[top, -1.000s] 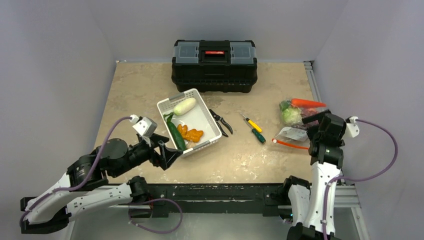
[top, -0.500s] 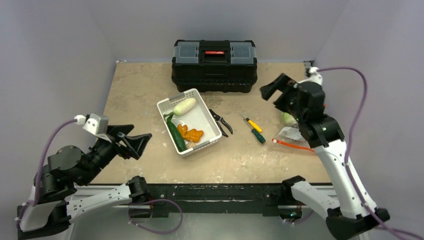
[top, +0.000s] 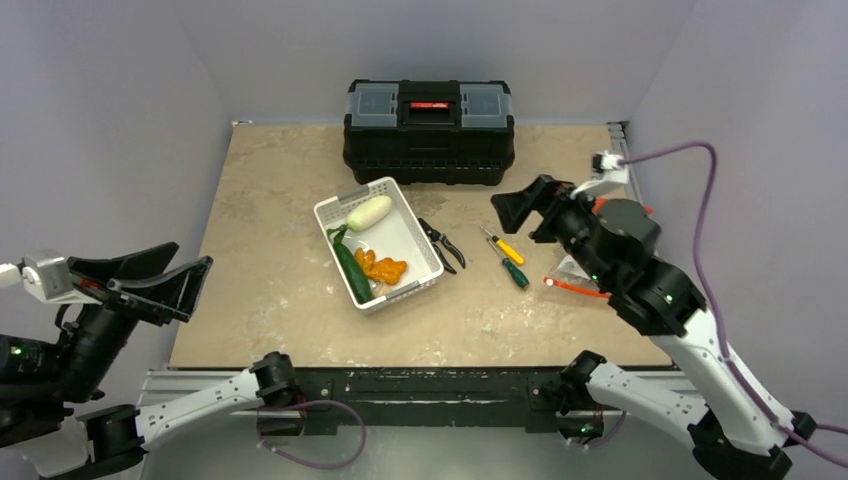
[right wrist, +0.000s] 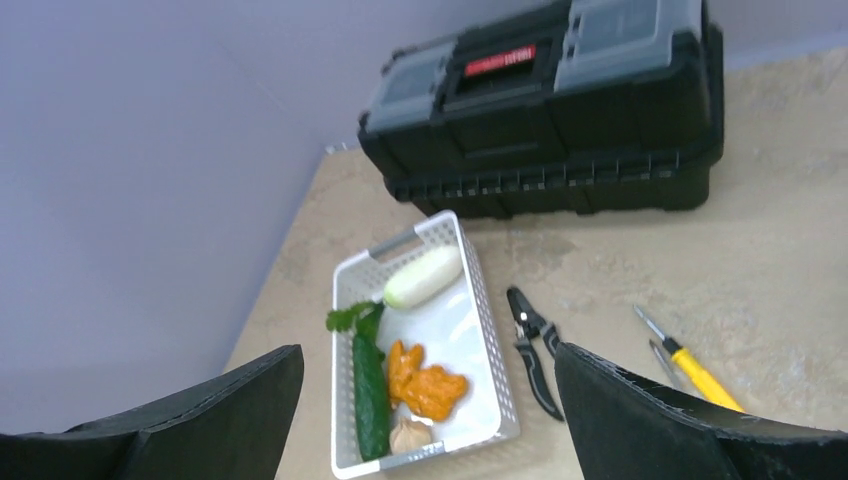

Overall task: Place the food in the zip-top bag and seal the zipper
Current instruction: Reset both arms

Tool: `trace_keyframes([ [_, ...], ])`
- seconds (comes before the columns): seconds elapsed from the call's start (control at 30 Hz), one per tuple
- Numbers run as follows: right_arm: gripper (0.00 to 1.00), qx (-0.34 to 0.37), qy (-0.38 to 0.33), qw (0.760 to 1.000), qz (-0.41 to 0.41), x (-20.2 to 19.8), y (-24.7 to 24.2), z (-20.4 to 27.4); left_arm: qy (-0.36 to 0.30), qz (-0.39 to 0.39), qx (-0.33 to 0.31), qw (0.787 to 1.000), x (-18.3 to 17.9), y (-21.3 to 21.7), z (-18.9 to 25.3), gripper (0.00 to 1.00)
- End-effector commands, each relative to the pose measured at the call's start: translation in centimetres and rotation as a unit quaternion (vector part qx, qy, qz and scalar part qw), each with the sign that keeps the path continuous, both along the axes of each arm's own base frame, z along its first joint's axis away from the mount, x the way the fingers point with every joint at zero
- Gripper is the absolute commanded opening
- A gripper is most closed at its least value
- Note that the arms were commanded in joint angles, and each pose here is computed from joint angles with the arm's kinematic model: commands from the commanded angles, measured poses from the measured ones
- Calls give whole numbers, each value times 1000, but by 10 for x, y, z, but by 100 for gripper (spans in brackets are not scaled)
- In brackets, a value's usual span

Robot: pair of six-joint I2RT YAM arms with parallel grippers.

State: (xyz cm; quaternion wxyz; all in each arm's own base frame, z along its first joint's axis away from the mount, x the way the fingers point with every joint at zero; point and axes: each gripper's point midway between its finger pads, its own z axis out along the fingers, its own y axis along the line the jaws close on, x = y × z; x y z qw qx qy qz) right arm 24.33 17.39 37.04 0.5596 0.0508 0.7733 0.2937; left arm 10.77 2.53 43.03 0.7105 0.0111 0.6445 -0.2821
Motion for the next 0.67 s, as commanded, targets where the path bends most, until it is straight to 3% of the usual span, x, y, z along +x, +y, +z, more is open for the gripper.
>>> trace_keyframes([
  [0.0, 99, 22, -94, 994, -42, -17, -39, 48, -23, 6, -6, 1000, -4, 12, 15, 84],
  [0.17, 99, 30, -129, 988, -73, -36, -71, 64, -27, 4, -14, 1000, -7, 16, 20, 84],
  [0.4, 99, 94, -216, 968, -84, -67, -101, 88, -23, 12, -22, 999, -6, 19, 19, 84],
  [0.63, 99, 101, -204, 966, -126, -65, -117, 80, -11, 9, -17, 1000, -1, 7, 13, 84],
])
